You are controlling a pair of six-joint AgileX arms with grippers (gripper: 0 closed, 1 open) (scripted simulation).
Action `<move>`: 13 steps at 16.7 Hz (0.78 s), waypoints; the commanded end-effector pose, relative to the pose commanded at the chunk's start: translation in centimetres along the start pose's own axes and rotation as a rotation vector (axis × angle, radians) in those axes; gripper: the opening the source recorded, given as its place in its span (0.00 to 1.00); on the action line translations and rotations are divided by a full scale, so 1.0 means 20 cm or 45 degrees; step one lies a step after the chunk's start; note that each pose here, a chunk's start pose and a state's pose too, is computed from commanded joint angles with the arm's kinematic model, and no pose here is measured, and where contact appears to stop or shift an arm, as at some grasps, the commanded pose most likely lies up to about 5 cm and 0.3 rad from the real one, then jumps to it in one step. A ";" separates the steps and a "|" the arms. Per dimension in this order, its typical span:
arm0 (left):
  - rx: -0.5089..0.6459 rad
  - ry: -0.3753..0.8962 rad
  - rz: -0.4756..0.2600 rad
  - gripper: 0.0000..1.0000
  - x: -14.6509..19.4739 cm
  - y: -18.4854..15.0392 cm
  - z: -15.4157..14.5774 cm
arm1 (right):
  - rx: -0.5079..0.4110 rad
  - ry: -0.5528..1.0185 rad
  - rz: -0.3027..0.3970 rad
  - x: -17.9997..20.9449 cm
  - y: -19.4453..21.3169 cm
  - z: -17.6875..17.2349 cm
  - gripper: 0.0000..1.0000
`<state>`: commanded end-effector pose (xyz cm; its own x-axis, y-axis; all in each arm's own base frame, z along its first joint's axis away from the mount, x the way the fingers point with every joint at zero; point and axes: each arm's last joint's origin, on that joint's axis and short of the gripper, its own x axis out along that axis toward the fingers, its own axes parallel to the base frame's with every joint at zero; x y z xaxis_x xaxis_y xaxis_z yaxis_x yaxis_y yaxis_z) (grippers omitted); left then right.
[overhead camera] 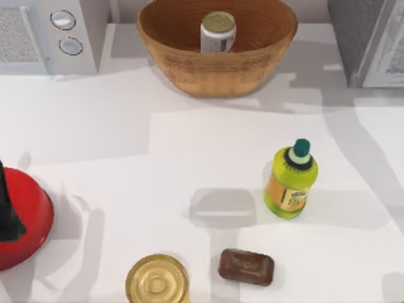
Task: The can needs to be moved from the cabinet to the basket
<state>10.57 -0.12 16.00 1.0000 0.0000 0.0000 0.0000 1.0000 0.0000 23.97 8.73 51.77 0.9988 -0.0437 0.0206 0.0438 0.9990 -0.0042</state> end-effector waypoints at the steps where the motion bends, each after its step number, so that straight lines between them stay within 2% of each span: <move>1: 0.000 0.000 0.000 1.00 0.00 0.00 0.00 | 0.000 0.000 0.000 0.04 0.00 0.00 1.00; 5: 0.000 0.000 0.000 1.00 0.00 0.00 0.00 | 0.000 0.000 0.000 0.15 0.00 -0.01 1.00; 13: 0.000 0.000 0.000 1.00 0.00 0.00 0.00 | -0.003 0.000 0.009 0.05 -0.05 -0.05 1.00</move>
<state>10.57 -0.12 16.00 1.0000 0.0000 0.0000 0.0000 1.0000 0.0000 24.92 7.64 50.77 0.9991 -0.0365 0.0208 0.0367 0.9993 -0.0065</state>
